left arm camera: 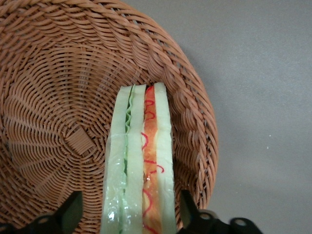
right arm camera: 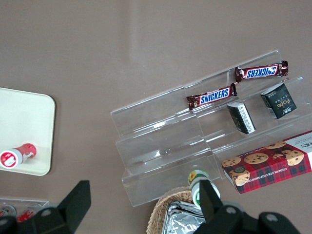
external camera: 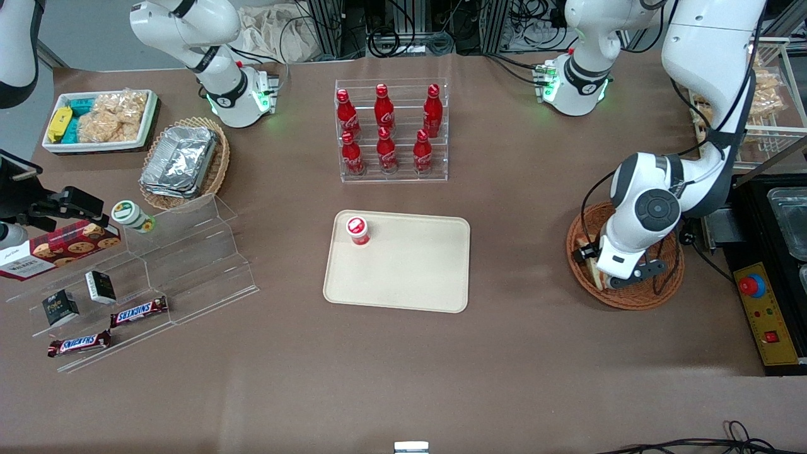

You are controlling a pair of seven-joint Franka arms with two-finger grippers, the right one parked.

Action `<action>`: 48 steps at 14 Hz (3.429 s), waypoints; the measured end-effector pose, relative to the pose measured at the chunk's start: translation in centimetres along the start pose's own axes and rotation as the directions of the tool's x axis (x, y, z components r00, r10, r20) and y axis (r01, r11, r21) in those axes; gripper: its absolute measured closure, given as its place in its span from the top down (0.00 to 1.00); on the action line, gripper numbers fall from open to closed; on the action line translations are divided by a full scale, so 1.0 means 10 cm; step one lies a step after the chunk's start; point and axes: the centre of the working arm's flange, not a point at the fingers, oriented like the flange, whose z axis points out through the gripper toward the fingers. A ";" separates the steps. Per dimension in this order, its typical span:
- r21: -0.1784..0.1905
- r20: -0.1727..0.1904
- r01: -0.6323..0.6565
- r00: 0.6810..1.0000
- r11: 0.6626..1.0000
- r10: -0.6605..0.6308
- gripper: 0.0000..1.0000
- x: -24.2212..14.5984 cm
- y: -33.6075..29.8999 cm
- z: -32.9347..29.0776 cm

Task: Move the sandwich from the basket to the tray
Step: 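Close the left gripper on the wrapped sandwich, then lift the sandwich up out of the basket with the left gripper, then carry the sandwich over the white tray with the left gripper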

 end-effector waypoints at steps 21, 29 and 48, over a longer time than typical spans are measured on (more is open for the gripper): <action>0.104 -0.032 -0.115 0.992 0.988 0.119 0.15 -1.02 0.83 -3.95; -0.100 -0.047 -0.021 0.999 0.995 0.016 0.15 -2.06 1.87 -4.31; -0.036 0.083 0.021 0.996 0.999 -0.018 0.15 -1.28 3.58 -0.31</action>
